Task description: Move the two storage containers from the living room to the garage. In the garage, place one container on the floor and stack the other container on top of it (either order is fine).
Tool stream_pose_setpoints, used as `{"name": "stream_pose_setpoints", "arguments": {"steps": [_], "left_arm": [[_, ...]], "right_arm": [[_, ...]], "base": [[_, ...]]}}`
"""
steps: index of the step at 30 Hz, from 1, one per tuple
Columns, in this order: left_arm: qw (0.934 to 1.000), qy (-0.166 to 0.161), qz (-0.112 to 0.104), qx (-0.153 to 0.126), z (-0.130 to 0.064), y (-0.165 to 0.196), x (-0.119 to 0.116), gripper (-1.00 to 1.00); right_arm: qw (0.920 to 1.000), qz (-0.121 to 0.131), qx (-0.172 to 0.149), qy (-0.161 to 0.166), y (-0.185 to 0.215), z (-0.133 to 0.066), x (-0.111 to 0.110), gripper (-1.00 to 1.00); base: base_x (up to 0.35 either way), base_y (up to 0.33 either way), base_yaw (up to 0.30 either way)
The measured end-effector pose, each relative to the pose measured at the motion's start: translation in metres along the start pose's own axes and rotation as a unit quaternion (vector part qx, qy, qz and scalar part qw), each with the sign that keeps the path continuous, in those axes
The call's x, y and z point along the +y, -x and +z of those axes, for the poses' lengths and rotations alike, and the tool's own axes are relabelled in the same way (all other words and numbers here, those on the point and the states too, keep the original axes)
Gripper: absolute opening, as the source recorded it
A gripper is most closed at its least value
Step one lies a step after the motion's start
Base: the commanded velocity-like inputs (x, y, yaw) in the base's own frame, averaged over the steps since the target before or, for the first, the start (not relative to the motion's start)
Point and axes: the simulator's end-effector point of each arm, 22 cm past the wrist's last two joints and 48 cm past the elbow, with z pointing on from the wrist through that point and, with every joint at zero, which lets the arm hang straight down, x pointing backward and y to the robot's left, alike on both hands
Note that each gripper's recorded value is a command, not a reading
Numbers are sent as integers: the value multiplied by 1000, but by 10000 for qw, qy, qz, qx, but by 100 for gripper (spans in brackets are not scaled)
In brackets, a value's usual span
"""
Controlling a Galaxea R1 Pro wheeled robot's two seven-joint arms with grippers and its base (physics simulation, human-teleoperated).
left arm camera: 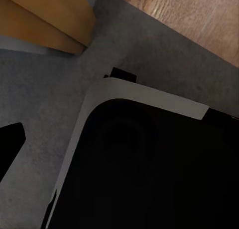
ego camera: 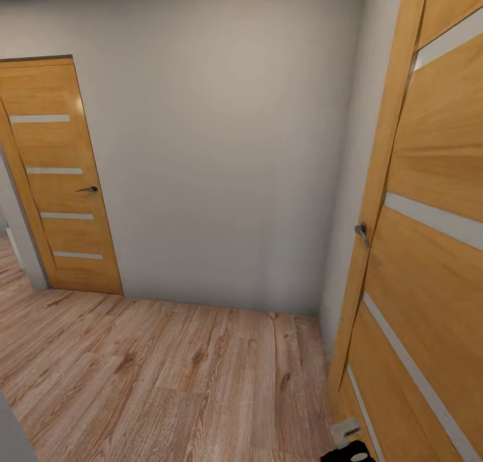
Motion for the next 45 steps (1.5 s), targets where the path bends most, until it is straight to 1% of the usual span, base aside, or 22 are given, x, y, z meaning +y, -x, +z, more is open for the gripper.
{"name": "stream_pose_setpoints", "arguments": {"steps": [1,3,4,6,8,19,25,41,45], "left_arm": [[10000,2,-3,0,0,0,0,100],[10000,3,-6,1,0,0,0,100],[10000,4,-7,0,0,0,0,100],[10000,1,-9,2,0,0,0,100],[10000,1,-9,2,0,0,0,100],[10000,2,-10,-2,0,0,0,100],[10000,-7,5,-1,0,0,0,100],[10000,-13,5,0,0,0,0,100],[10000,-22,49,7,0,-1,-1,100]], "right_arm": [[9998,5,200,41,-43,-2,6,100],[9986,-3,520,135,-111,-11,21,100],[9979,-9,630,167,-132,-15,26,100],[9949,-35,967,281,-195,-31,42,100],[9934,-67,1095,341,-220,-39,49,100],[9898,-46,1319,538,-263,-57,71,100],[9898,-22,1285,610,-267,-59,76,100],[9898,-13,1282,626,-268,-60,77,100],[9897,-13,1283,630,-268,-60,77,100]], "base": [[0,0,0],[0,0,0],[0,0,0],[0,0,0],[0,0,0],[0,0,0],[0,0,0],[0,0,0],[54,0,0]]}}
